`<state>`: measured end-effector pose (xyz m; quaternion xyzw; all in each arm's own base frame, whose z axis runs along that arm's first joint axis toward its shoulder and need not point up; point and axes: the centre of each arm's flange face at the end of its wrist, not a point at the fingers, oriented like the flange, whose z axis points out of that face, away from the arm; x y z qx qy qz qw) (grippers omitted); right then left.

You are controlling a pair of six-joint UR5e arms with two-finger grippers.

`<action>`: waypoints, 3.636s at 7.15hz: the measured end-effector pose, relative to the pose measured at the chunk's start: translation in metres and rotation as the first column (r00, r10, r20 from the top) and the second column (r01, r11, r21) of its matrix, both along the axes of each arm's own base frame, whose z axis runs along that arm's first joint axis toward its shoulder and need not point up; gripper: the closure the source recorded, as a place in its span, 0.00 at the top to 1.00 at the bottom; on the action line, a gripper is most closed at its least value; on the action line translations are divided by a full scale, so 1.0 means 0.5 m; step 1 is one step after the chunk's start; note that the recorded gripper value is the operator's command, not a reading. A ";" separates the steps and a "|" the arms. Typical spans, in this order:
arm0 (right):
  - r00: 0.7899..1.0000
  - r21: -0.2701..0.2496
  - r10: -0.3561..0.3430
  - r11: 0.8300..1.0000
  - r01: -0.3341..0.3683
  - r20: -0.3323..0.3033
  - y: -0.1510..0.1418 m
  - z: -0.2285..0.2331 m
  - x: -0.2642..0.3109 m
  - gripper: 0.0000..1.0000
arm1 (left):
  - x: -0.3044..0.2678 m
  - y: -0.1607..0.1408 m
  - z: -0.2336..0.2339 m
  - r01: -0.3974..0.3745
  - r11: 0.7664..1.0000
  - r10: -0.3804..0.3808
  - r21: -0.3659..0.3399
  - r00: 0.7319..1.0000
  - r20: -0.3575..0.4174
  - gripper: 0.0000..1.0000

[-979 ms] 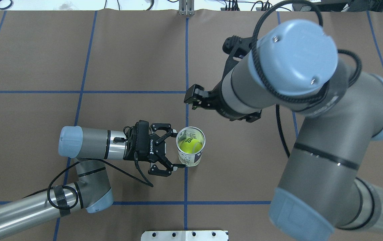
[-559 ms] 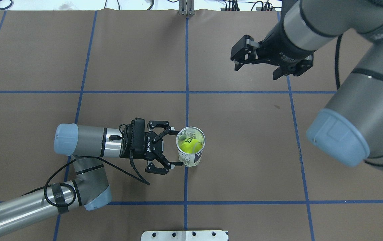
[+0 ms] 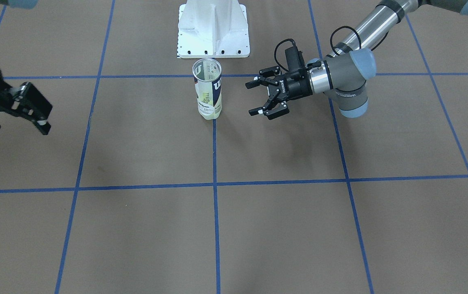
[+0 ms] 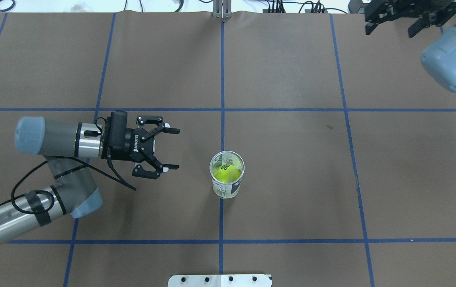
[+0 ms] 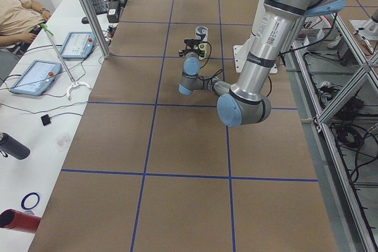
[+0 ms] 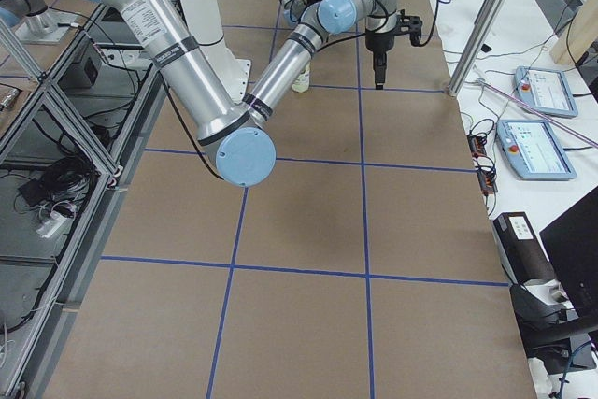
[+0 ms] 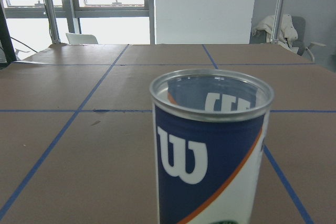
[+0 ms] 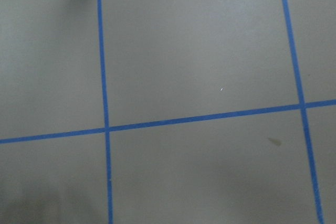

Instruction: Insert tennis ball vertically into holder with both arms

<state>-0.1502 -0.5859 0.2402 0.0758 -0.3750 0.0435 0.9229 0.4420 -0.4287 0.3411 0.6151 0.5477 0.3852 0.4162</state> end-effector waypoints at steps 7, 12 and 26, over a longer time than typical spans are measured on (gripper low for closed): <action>0.991 0.026 -0.086 0.996 0.090 -0.103 -0.027 0.197 0.169 0.99 | -0.427 -0.257 0.204 0.508 0.851 -0.477 -0.136 0.854 0.205 1.00; 0.993 0.035 -0.078 0.996 0.081 -0.094 -0.027 0.187 0.181 0.99 | -0.483 -0.309 0.263 0.768 0.639 -0.734 -0.048 0.627 0.260 0.99; 0.972 -0.061 -0.204 0.978 0.198 -0.113 -0.028 0.433 0.281 0.99 | -1.022 -0.419 0.534 0.740 0.250 0.020 -0.625 0.641 0.767 1.00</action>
